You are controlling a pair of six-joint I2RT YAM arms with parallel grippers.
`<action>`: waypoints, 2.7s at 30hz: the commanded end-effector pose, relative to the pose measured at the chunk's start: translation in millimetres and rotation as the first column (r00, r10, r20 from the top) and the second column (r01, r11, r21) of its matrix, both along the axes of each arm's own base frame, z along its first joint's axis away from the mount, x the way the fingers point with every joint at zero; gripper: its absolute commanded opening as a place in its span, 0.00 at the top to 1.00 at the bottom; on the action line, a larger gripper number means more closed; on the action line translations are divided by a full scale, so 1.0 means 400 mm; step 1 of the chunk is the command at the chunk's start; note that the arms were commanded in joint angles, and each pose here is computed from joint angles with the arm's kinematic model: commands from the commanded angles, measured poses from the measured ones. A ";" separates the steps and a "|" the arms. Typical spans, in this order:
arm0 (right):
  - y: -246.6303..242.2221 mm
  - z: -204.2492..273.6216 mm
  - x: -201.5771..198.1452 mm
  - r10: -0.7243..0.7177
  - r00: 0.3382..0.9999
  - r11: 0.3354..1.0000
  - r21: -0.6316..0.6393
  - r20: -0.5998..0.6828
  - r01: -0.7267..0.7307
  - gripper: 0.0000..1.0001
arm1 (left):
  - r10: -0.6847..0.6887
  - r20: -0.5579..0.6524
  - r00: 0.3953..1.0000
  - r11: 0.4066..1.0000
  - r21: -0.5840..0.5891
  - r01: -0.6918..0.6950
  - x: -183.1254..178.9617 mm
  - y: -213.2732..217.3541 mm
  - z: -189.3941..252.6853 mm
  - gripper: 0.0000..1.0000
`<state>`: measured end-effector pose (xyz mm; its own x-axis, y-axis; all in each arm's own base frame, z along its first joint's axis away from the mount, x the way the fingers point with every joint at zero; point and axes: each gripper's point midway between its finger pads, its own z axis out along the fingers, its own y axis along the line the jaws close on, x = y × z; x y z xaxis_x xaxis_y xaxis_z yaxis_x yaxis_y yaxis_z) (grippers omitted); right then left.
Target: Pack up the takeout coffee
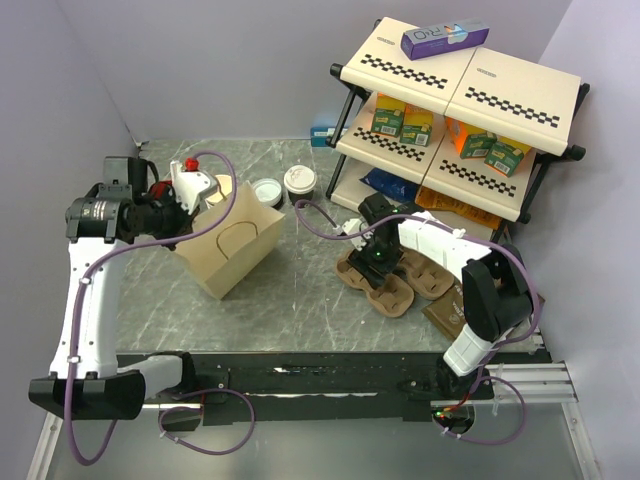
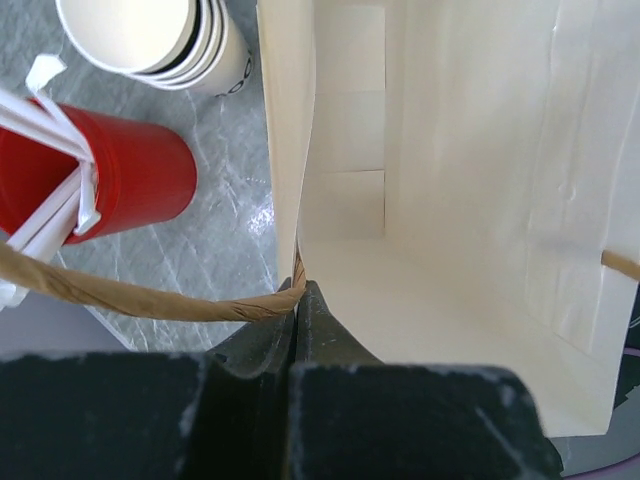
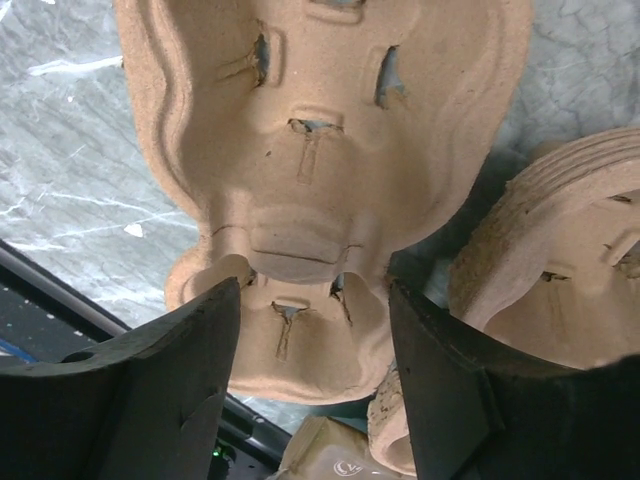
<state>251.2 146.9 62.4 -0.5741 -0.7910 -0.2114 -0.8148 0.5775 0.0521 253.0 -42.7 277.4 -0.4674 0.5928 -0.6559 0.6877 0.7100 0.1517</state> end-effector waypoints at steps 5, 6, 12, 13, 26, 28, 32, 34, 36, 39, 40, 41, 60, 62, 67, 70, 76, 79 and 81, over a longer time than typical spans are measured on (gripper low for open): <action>0.039 0.085 0.029 0.055 0.990 0.997 0.046 0.129 -0.061 0.38 | -0.071 0.037 0.997 0.996 -0.043 0.072 0.005 -0.050 0.024 0.99; 0.044 0.089 0.028 0.062 0.989 0.996 0.049 0.136 -0.069 0.40 | -0.073 0.037 0.997 0.996 -0.044 0.075 0.005 -0.052 0.023 0.99; 0.053 0.085 0.025 0.068 0.988 0.996 0.055 0.141 -0.076 0.43 | -0.077 0.033 0.997 0.996 -0.036 0.078 0.007 -0.051 0.013 0.99; 0.052 0.077 0.024 0.066 0.989 0.996 0.050 0.129 -0.073 0.43 | -0.078 0.037 0.996 0.996 -0.034 0.079 0.009 -0.051 0.013 0.99; 0.053 0.030 0.031 -0.013 0.996 1.000 0.025 0.084 0.011 0.48 | -0.066 0.036 0.997 0.998 -0.020 0.067 0.007 -0.044 0.008 0.99; 0.054 0.025 0.026 -0.017 0.997 1.000 0.025 0.076 0.015 0.48 | -0.064 0.036 0.997 0.998 -0.018 0.065 0.005 -0.042 0.005 0.99; 0.047 0.010 0.020 -0.024 0.998 1.000 0.012 0.062 0.024 0.46 | -0.057 0.032 0.998 0.998 -0.011 0.057 0.000 -0.037 0.000 0.99; 0.047 0.004 0.016 -0.025 0.998 1.000 0.009 0.054 0.025 0.46 | -0.054 0.029 0.998 0.998 -0.012 0.055 -0.002 -0.038 -0.002 0.99; 0.048 0.000 0.017 -0.031 0.998 0.999 0.012 0.050 0.030 0.46 | -0.053 0.029 0.998 0.998 -0.013 0.054 -0.002 -0.038 -0.003 0.99; 0.049 -0.007 0.019 -0.042 0.998 0.999 0.008 0.046 0.041 0.46 | -0.051 0.028 0.998 0.999 -0.013 0.052 -0.003 -0.037 -0.002 0.99; 0.050 -0.008 0.020 -0.040 0.998 0.999 0.008 0.046 0.040 0.46 | -0.048 0.029 0.998 0.999 -0.012 0.049 -0.003 -0.036 0.000 0.99; 0.049 -0.009 0.019 -0.042 0.998 0.999 0.008 0.046 0.041 0.46 | -0.048 0.031 0.998 0.999 -0.012 0.049 -0.002 -0.036 0.001 0.99; 0.027 -0.043 0.009 -0.081 0.993 0.997 0.012 0.083 0.080 0.50 | -0.040 0.024 0.999 0.999 -0.008 0.040 0.000 -0.033 -0.001 0.99; 0.027 -0.041 0.004 -0.090 0.992 0.996 0.027 0.092 0.087 0.50 | -0.039 0.024 0.999 0.999 -0.009 0.039 0.000 -0.033 0.000 0.99; 0.021 -0.053 -0.014 -0.107 0.989 0.994 0.046 0.099 0.103 0.50 | -0.039 0.022 0.999 0.999 -0.011 0.039 0.001 -0.034 0.000 0.99; 0.022 -0.054 -0.011 -0.118 0.986 0.992 0.065 0.120 0.110 0.51 | -0.037 0.019 0.999 0.999 -0.011 0.037 0.000 -0.033 0.000 0.99; 0.030 -0.058 -0.006 -0.155 0.979 0.985 0.098 0.134 0.143 0.51 | -0.031 0.012 0.999 0.999 -0.015 0.031 -0.001 -0.034 -0.002 0.99; 0.033 -0.054 -0.004 -0.174 0.975 0.980 0.118 0.138 0.158 0.51 | -0.029 0.003 1.000 0.999 -0.017 0.029 -0.002 -0.034 -0.006 0.99; 0.033 -0.056 -0.005 -0.173 0.974 0.980 0.122 0.143 0.156 0.58 | -0.032 -0.007 0.999 0.999 -0.016 0.032 0.000 -0.035 -0.010 0.99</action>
<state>253.3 163.3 47.6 -0.6227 -0.6832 -0.3814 -0.7371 0.6758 -0.0071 251.3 -52.7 266.6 -0.4610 0.6113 -0.6432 0.7142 0.6858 0.1399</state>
